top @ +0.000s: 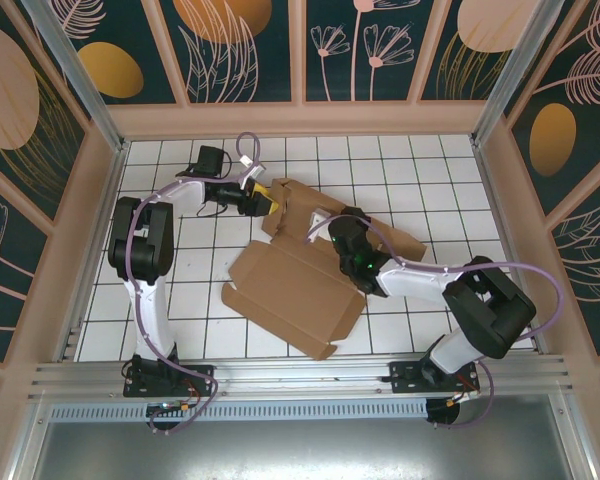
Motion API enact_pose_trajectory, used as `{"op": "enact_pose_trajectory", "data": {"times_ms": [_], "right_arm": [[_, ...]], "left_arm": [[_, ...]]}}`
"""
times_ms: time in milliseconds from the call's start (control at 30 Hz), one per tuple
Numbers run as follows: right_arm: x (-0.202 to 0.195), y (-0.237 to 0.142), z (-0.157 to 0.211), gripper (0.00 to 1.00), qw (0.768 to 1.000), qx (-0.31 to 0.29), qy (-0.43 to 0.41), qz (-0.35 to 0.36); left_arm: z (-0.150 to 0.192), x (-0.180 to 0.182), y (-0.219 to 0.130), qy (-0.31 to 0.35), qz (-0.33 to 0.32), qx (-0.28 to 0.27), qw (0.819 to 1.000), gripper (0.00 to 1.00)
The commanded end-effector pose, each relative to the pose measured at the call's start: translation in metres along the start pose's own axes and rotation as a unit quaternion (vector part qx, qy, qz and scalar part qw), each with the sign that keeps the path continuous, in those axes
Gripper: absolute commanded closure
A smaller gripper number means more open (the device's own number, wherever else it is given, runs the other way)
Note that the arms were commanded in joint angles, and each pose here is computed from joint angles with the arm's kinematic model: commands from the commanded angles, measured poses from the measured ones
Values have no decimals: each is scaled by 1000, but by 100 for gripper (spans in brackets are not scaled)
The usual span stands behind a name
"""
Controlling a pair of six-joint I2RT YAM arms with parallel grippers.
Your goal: Fold the paper box
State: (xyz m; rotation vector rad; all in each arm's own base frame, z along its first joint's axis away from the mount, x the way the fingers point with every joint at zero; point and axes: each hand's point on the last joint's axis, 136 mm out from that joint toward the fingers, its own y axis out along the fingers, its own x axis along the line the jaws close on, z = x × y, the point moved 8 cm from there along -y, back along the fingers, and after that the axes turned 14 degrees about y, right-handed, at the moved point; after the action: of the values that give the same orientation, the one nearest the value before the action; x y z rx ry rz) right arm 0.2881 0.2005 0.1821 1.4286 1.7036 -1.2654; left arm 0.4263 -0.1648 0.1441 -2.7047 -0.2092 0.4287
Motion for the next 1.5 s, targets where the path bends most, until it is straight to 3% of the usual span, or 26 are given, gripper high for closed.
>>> {"op": "enact_pose_trajectory", "data": {"times_ms": [0, 167, 333, 733, 1067, 1467], "right_arm": [[-4, -5, -3, 100, 999, 2, 30, -43], [-1, -1, 8, 100, 998, 23, 28, -49], [-6, 0, 19, 100, 997, 27, 43, -54], [-36, -15, 20, 100, 999, -10, 16, -31], [-40, -34, 15, 100, 994, -93, -37, 46], [-41, -24, 1, 100, 989, -115, -66, 62]], "left_arm": [[-1, -9, 1, 10, 42, -12, 999, 41], [0, -16, 1, 23, 106, -12, 994, 47], [1, -19, 0, 29, 133, 1, 991, 38], [-9, -20, -7, 78, 29, -16, 996, 32], [-8, -33, -13, 92, -4, -30, 995, 31], [-4, -34, -26, 87, -34, -15, 996, 30]]}}
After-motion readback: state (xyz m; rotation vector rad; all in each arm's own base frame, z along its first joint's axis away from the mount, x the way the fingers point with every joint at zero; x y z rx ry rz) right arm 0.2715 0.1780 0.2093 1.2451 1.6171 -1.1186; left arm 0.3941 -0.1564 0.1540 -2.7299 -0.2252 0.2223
